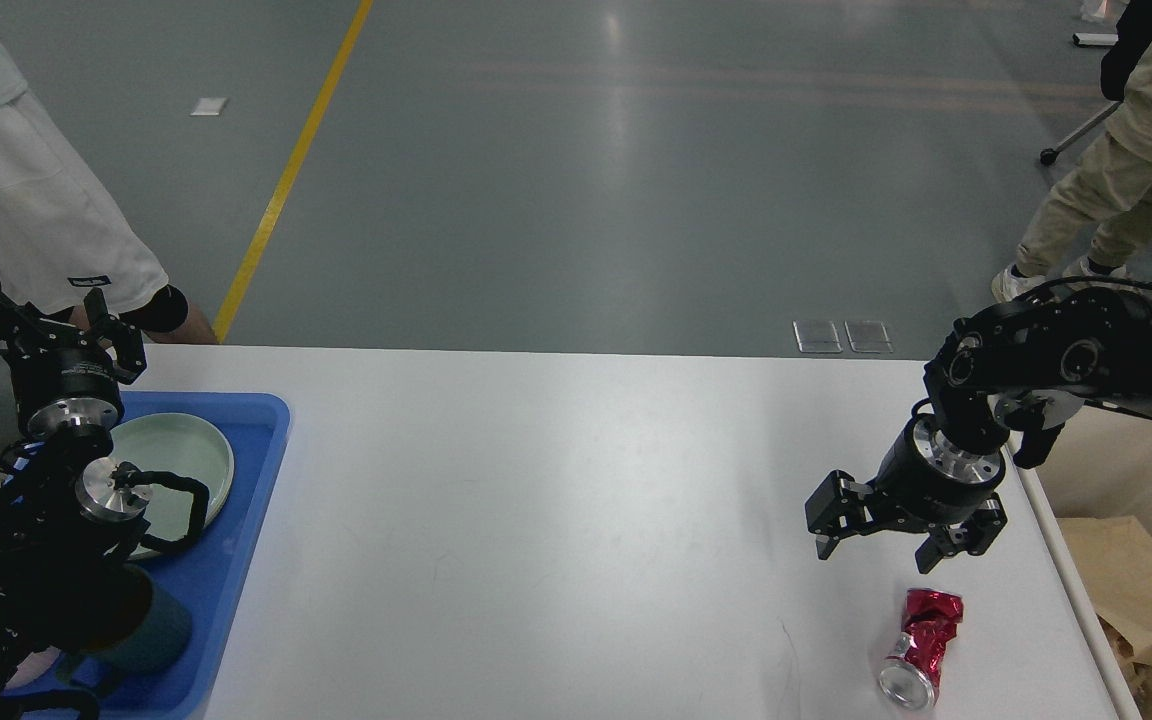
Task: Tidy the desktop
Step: 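Bring the right gripper down toward the red crushed can, then close the right gripper on the red can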
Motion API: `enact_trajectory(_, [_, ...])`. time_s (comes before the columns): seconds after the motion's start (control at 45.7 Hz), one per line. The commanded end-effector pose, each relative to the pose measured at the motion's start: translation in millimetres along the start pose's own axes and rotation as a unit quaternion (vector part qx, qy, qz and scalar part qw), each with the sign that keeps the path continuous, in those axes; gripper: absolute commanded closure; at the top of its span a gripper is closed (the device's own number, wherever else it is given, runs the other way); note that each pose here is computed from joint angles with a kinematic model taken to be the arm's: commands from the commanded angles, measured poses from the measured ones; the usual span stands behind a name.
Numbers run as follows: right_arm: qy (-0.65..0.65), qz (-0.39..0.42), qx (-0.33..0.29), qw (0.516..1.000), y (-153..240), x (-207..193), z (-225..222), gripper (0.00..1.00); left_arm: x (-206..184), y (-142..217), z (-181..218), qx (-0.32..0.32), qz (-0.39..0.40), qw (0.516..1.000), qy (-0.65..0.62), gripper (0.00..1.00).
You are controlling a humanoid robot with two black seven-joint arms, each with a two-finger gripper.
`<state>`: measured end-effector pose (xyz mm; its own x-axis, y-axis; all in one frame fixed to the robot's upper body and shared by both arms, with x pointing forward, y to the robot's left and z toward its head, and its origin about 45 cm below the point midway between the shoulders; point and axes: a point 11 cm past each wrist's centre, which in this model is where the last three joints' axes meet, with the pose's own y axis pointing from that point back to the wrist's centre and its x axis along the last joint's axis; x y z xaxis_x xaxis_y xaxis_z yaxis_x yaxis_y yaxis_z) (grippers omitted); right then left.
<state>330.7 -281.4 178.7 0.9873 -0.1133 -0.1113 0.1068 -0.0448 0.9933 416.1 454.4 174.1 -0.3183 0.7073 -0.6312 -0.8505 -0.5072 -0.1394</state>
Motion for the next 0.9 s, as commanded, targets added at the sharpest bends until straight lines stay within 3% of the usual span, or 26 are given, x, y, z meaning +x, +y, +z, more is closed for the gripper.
enact_trajectory(0.0, [-0.005,-0.013,-0.002,1.000,-11,-6,5,0.00,0,0,0,0.000,0.000,1.000,0.000,0.04])
enact_trajectory(0.568, [-0.011,-0.027,-0.005,1.000,-19,-10,10,0.00,0,0,0,0.000,0.000,1.000,0.000,0.04])
enact_trajectory(0.875, [-0.036,-0.026,-0.016,0.999,-45,-15,29,0.00,0,0,0,0.000,0.000,1.000,0.000,0.04])
